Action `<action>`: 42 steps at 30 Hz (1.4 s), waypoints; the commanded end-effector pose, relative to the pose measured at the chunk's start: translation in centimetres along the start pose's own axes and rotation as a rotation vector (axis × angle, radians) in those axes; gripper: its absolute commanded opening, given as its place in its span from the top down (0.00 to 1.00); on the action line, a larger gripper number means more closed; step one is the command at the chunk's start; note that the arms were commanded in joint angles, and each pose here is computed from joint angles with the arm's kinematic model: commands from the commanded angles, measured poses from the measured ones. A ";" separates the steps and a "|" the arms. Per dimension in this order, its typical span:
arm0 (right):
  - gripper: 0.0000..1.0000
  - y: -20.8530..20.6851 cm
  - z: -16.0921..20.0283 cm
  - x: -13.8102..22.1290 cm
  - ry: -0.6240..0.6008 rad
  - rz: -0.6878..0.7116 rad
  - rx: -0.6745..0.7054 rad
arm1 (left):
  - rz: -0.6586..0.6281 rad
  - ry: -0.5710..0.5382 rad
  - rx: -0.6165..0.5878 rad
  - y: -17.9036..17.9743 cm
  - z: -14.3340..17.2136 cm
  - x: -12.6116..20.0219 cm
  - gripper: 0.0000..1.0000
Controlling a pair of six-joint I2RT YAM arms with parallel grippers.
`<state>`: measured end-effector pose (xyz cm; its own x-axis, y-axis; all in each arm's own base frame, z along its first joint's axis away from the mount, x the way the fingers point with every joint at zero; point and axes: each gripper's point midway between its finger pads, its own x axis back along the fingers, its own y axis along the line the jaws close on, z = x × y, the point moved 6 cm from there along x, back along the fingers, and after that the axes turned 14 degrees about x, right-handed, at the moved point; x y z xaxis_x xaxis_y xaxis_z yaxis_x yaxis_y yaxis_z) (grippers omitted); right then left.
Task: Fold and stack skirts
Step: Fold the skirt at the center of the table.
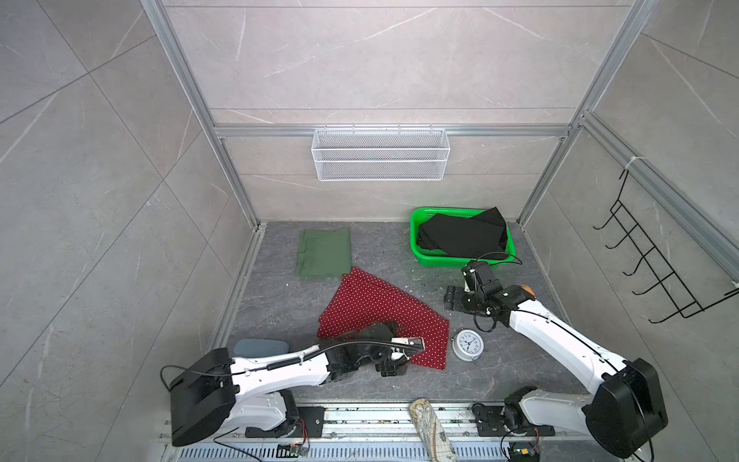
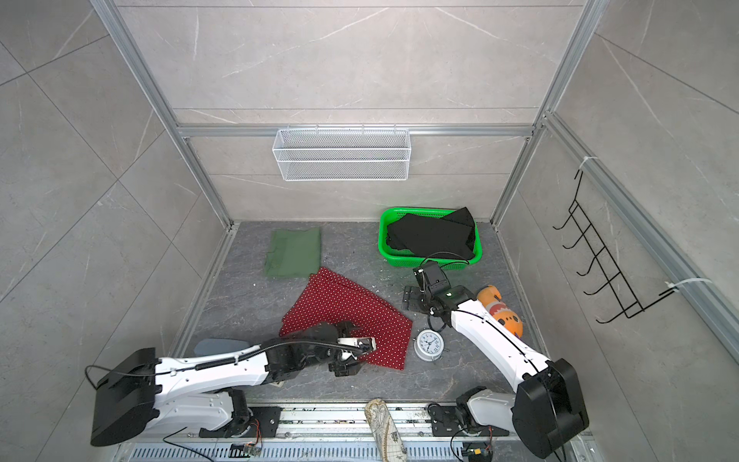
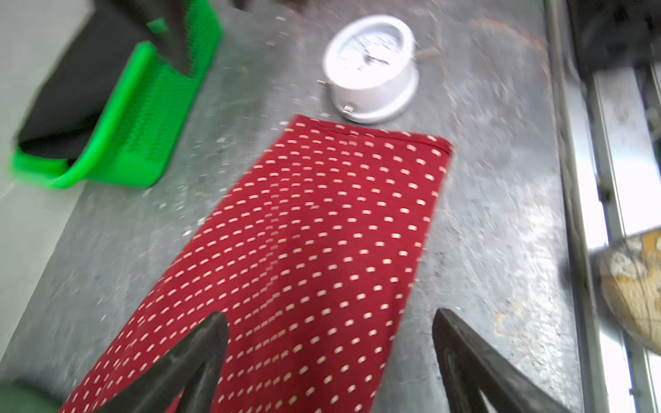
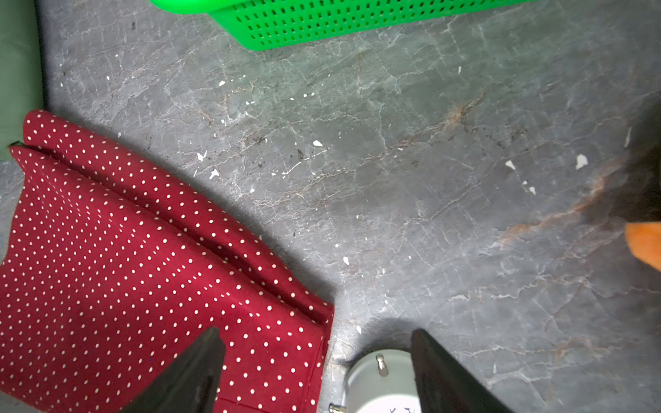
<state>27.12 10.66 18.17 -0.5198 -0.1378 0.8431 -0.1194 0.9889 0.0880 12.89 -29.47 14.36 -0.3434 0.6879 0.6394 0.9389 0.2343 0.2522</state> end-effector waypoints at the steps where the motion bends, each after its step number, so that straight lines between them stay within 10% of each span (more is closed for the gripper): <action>1: 0.15 -0.1 -0.6 0.7 0.012 -0.049 -0.036 | -0.016 -0.039 -0.134 -0.3 -2.5 -0.9 0.09; 21: 0.17 -1.4 -0.2 0.0 0.045 -0.064 -0.096 | 0.190 -0.014 -0.227 -4.1 -4.6 -6.2 0.22; 30: 0.18 -1.9 0.0 -0.4 0.048 -0.073 -0.120 | 0.248 0.012 -0.221 -5.2 -4.7 -8.0 0.47; 42: 0.18 -2.3 0.3 -1.1 0.061 -0.088 -0.134 | 0.277 0.087 -0.190 -5.8 -3.9 -10.0 0.48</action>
<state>27.74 8.54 17.52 -0.4730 -0.2158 0.8543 -0.0569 0.9750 0.2148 11.10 -39.39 8.95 -0.1181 0.6347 0.7636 0.9717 -0.0846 0.2206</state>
